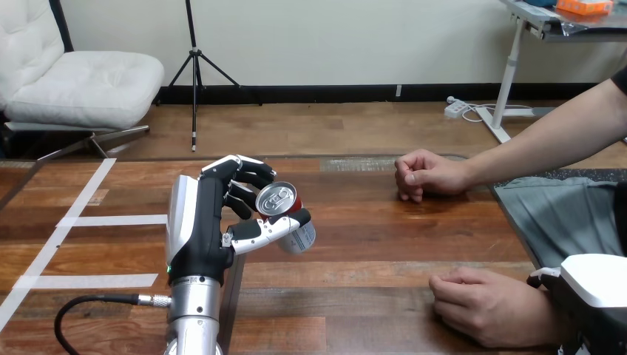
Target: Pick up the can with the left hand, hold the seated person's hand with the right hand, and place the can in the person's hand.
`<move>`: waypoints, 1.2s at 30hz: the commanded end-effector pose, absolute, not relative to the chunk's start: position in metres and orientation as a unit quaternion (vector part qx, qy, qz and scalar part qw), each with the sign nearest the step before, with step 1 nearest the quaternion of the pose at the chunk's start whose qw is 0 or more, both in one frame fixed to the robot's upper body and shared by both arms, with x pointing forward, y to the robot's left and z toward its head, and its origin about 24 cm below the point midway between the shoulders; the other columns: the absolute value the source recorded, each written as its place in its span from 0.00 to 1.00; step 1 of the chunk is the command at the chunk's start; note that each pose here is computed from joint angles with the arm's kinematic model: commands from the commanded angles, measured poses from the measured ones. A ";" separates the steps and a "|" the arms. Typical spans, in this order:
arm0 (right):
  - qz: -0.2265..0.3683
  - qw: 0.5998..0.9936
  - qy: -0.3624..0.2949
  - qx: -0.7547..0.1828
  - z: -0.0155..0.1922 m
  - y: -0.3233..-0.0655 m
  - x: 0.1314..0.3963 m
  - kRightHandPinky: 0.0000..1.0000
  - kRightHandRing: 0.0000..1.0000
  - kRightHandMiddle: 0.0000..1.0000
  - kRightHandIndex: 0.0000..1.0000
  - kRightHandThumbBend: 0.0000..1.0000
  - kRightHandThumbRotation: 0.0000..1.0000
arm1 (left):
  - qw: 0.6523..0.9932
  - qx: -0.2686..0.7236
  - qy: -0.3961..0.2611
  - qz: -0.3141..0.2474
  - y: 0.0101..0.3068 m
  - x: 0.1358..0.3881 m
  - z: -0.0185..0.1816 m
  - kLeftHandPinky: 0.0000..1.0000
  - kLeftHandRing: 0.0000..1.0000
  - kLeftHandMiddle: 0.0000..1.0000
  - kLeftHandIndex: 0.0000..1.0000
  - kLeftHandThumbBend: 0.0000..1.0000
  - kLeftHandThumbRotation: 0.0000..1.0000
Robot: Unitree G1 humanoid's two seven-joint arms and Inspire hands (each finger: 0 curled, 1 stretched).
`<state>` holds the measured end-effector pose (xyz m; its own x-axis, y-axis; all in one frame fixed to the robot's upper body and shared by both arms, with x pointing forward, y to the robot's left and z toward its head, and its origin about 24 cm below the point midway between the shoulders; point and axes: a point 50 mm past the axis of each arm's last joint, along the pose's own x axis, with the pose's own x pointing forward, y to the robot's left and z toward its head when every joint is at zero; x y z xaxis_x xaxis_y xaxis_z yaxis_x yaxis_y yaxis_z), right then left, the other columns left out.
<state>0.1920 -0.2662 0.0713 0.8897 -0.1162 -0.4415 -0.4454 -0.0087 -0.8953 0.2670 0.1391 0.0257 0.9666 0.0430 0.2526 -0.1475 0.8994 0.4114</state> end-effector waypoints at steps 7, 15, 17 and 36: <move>0.101 0.671 0.185 -0.711 0.072 -0.273 0.201 0.76 0.83 0.84 0.80 0.80 0.07 | 0.957 0.204 -0.196 0.057 0.138 0.277 0.058 0.34 0.40 0.46 0.50 0.71 0.00; 0.082 0.682 0.173 -0.706 0.070 -0.277 0.203 0.62 0.75 0.78 0.74 0.77 0.03 | 0.958 0.205 -0.193 0.057 0.138 0.277 0.057 0.34 0.40 0.46 0.50 0.71 0.00; 0.080 0.682 0.172 -0.706 0.070 -0.277 0.203 0.59 0.74 0.77 0.73 0.76 0.02 | 0.958 0.205 -0.193 0.057 0.138 0.277 0.057 0.34 0.40 0.46 0.50 0.71 0.00; 0.053 0.691 0.166 -0.702 0.064 -0.283 0.207 0.21 0.37 0.51 0.60 0.76 0.00 | 0.958 0.205 -0.194 0.057 0.138 0.278 0.058 0.34 0.40 0.46 0.50 0.71 0.00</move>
